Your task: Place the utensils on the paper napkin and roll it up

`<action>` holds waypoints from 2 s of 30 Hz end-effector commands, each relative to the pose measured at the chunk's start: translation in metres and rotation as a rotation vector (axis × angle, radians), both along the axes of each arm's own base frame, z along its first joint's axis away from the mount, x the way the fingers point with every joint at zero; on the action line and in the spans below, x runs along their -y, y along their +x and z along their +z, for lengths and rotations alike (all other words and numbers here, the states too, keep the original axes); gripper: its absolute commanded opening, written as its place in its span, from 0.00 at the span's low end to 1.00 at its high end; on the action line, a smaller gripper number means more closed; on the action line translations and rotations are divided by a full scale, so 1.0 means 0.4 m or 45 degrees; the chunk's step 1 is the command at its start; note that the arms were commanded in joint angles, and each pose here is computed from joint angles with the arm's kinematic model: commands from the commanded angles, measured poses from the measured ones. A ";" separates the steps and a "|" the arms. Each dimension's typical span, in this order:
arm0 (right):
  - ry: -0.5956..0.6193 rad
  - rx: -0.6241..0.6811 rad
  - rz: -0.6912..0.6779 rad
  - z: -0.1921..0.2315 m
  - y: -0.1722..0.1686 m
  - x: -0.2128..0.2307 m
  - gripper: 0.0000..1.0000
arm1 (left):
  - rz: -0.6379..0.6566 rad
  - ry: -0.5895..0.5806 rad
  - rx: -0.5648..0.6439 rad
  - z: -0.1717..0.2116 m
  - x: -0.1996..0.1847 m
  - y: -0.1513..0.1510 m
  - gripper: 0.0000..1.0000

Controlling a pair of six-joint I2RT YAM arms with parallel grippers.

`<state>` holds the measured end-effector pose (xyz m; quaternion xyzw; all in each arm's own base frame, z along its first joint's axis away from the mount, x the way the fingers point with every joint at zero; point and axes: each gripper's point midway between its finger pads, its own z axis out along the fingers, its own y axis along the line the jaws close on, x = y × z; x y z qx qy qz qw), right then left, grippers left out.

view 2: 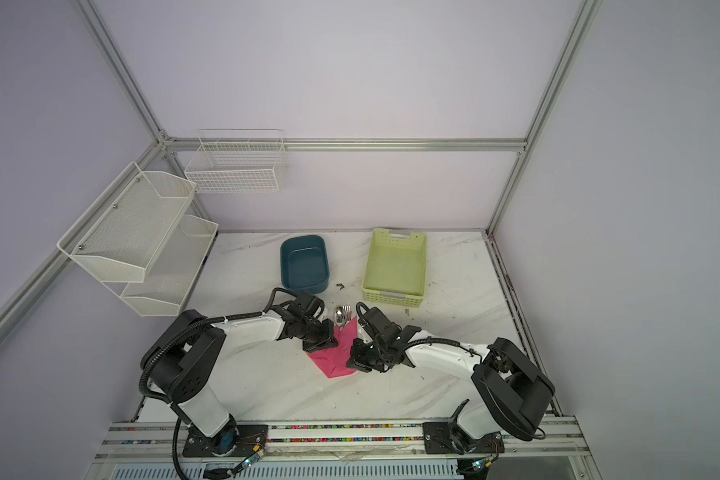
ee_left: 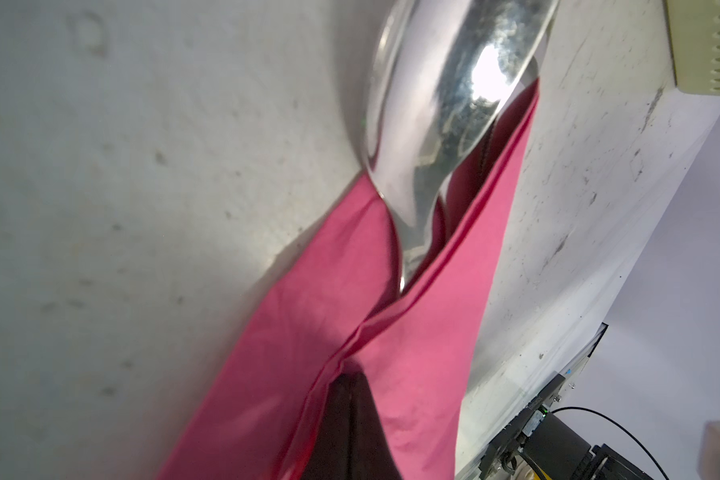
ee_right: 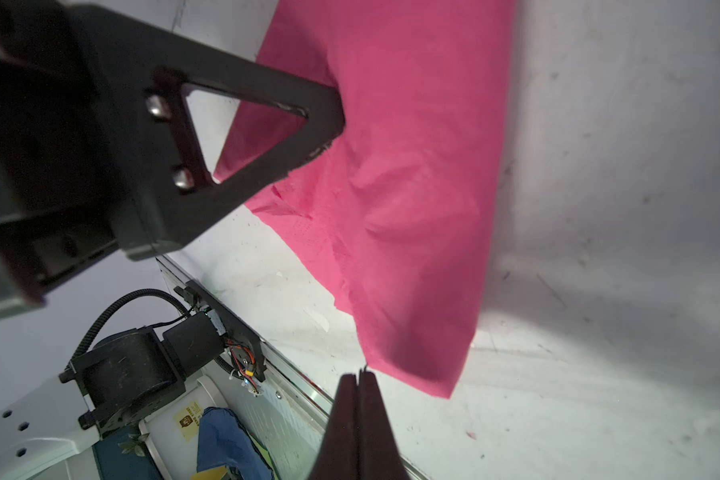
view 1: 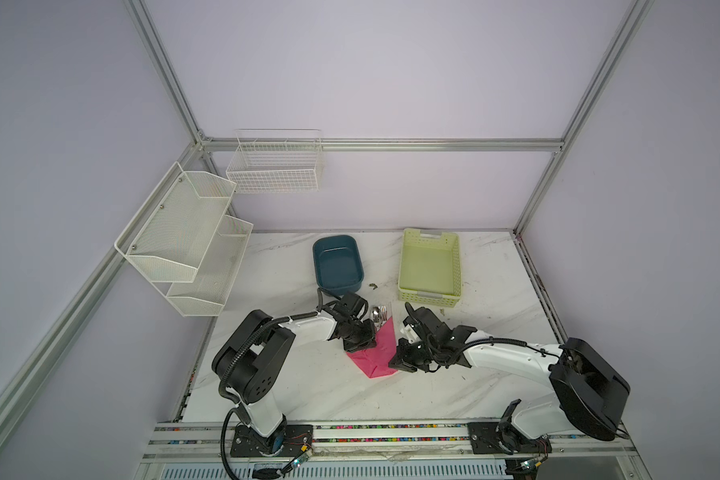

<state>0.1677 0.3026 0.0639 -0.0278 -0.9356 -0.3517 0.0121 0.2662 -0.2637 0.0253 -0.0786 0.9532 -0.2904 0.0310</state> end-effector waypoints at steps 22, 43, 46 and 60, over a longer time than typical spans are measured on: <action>-0.189 0.004 -0.040 -0.051 0.013 0.058 0.00 | -0.011 0.039 -0.035 -0.028 -0.016 -0.027 0.02; -0.194 0.078 -0.073 -0.027 0.078 0.088 0.00 | -0.012 0.043 -0.039 -0.033 -0.019 -0.030 0.02; -0.173 0.073 -0.045 -0.040 0.089 0.075 0.00 | -0.013 0.040 -0.037 -0.032 -0.017 -0.029 0.02; -0.218 -0.009 -0.051 -0.124 0.080 0.086 0.00 | -0.010 0.045 -0.043 -0.037 -0.018 -0.030 0.02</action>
